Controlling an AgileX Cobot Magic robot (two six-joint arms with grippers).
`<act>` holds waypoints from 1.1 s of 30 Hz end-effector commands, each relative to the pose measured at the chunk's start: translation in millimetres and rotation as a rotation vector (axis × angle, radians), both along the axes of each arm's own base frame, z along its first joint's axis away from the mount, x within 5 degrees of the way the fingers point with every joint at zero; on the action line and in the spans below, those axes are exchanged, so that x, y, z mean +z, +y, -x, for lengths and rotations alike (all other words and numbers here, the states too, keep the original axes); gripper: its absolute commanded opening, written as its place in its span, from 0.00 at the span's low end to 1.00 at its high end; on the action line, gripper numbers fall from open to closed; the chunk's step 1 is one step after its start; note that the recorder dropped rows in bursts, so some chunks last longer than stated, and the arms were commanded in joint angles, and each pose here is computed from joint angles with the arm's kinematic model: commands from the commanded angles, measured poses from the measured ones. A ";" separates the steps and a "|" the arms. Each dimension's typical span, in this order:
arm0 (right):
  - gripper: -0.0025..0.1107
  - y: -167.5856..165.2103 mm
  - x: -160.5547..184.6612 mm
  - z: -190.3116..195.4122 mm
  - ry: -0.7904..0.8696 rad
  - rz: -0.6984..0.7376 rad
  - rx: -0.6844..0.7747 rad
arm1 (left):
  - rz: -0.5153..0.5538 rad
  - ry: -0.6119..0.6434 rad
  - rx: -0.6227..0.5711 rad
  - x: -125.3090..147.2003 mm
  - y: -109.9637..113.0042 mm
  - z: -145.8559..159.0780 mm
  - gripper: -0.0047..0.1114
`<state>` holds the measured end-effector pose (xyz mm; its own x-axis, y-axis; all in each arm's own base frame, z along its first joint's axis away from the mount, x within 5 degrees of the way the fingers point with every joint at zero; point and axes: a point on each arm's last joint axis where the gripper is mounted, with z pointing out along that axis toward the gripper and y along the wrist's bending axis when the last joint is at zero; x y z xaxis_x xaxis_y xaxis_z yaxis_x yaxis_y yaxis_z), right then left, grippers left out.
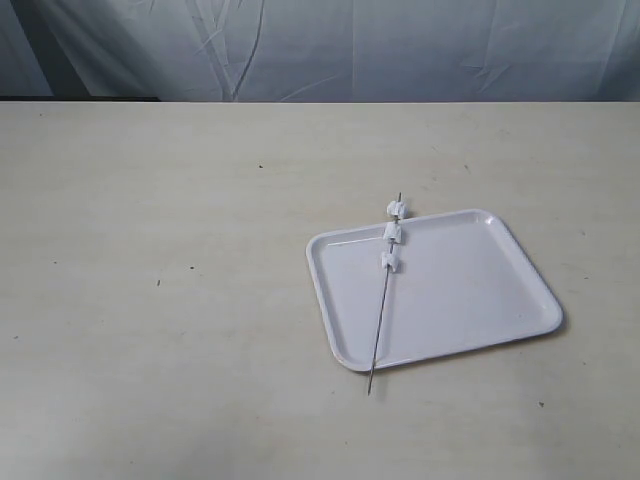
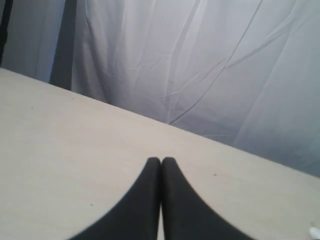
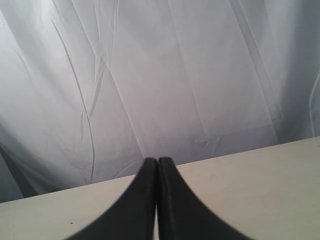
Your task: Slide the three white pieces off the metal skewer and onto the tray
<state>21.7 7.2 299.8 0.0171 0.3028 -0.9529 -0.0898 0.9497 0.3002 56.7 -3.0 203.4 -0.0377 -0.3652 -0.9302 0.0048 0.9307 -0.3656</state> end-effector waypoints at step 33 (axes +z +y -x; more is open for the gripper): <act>0.02 9.1 -10.4 -8.3 0.186 -0.081 0.098 | 0.575 -0.065 -0.012 6.2 -0.8 0.3 0.04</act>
